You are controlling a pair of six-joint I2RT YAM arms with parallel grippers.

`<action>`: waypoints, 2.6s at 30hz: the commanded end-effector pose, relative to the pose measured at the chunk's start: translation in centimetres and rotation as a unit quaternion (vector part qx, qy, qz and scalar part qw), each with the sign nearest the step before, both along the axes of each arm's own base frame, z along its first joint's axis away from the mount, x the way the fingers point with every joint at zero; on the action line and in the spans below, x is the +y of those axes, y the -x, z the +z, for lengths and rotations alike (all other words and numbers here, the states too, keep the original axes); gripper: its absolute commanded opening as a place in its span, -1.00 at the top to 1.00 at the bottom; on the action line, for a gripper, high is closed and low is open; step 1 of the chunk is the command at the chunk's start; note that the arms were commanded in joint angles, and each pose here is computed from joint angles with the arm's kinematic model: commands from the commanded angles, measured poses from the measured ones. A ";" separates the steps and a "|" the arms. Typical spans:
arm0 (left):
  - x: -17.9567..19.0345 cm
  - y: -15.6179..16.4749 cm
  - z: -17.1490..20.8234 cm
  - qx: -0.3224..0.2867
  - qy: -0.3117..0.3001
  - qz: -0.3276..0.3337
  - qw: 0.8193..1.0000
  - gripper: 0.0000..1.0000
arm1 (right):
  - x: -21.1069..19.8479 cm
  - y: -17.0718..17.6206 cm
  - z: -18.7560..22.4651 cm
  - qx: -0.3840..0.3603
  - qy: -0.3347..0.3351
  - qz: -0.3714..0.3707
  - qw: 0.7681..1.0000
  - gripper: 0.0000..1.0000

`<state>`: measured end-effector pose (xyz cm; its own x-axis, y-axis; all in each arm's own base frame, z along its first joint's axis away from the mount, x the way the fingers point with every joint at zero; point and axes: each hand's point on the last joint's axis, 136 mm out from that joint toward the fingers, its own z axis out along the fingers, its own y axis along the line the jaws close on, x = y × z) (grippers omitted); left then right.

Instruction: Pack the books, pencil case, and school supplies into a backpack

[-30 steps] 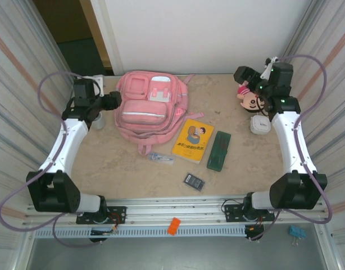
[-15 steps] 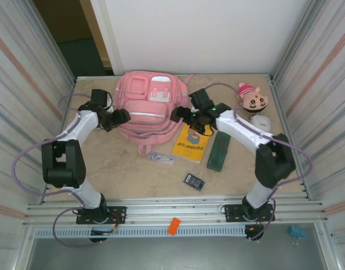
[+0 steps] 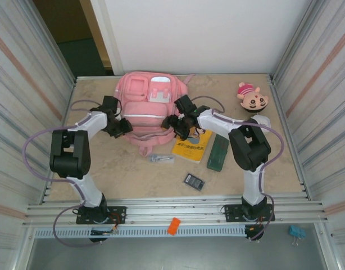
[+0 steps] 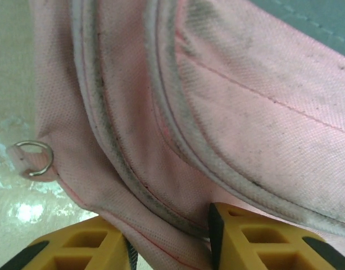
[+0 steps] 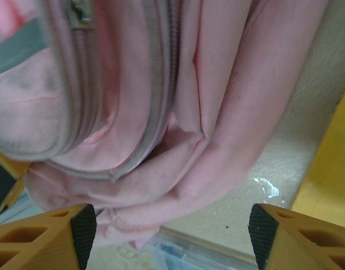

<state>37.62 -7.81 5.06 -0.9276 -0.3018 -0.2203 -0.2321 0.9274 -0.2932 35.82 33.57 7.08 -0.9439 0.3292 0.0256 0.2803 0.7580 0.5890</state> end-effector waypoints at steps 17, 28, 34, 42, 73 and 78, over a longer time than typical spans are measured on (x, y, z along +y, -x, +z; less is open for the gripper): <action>0.6 8.6 5.1 -0.031 -0.082 -0.089 0.992 0.04 | -9.5 3.1 -3.6 0.069 0.049 -0.054 0.995 -0.33; -6.1 6.4 17.1 -0.372 -0.059 -0.395 0.838 -0.38 | -6.4 3.1 8.1 -0.119 0.015 0.050 0.992 -0.37; -7.9 7.0 15.2 -0.385 -0.069 -0.525 0.756 -0.36 | -6.8 3.8 8.5 -0.144 0.001 0.035 0.989 -0.36; -8.0 5.5 10.8 -0.344 -0.124 -0.624 0.691 -0.53 | -7.8 4.5 8.7 -0.161 0.017 0.031 0.986 -0.38; -10.0 0.0 9.7 -0.338 -0.170 -0.629 0.679 1.00 | -9.3 3.7 9.5 -0.217 0.045 0.028 0.975 -0.30; -10.9 1.5 16.5 -0.406 -0.104 -0.630 0.654 1.00 | -9.9 2.6 11.3 -0.257 0.023 0.047 0.965 -0.31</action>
